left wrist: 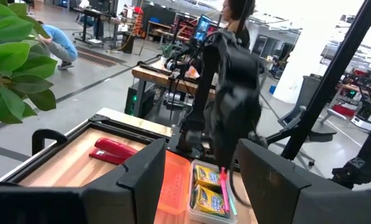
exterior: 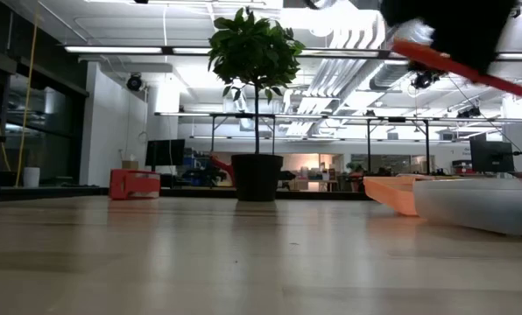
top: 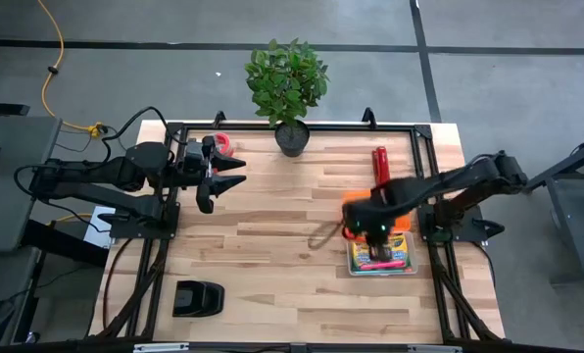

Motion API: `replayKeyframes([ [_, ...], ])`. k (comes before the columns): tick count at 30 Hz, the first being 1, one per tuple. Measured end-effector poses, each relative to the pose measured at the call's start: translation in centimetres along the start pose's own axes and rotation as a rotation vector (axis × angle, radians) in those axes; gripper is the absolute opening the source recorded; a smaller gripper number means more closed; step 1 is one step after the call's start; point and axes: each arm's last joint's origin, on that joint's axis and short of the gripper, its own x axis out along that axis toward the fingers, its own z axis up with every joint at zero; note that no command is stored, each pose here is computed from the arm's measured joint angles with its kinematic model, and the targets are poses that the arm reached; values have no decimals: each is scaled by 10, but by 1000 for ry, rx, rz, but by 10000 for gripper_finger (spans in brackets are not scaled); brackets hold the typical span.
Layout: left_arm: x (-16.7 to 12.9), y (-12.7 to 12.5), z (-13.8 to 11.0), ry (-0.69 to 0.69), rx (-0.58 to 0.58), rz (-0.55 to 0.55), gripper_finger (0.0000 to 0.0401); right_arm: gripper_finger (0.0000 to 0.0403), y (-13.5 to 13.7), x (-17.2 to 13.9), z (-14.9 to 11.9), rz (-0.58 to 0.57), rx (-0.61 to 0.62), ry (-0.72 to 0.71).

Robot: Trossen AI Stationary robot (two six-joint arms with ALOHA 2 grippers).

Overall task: Pack school essentials
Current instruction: Put the orange pen into the orange supply box

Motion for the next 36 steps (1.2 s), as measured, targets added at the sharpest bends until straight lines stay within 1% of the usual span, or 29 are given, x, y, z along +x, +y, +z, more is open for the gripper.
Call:
replayKeyframes([
  [2, 0, 0, 0, 0, 0, 0, 188, 0, 1, 20, -11, 31, -9, 91],
  [5, 0, 0, 0, 0, 0, 0, 188, 0, -3, 41, -26, -6, -8, 197],
  [8, 0, 0, 0, -2, 0, 7, 188, 0, -8, 52, -35, -19, 1, 250],
  [12, 0, 0, 0, -2, 0, 8, 188, 0, -11, 69, -44, 45, -49, 303],
  [18, 0, 0, 0, -4, 0, 13, 188, 0, -15, 90, -42, 3, -59, 332],
  [24, 0, 1, 0, -7, 0, 26, 188, 0, -16, 106, -35, 17, -74, 362],
  [32, 0, 1, 0, -8, 0, 28, 188, 1, -15, 108, -35, 68, -93, 389],
  [36, 0, 1, 0, -7, 0, 28, 188, 22, -15, 108, -35, 61, -53, 390],
])
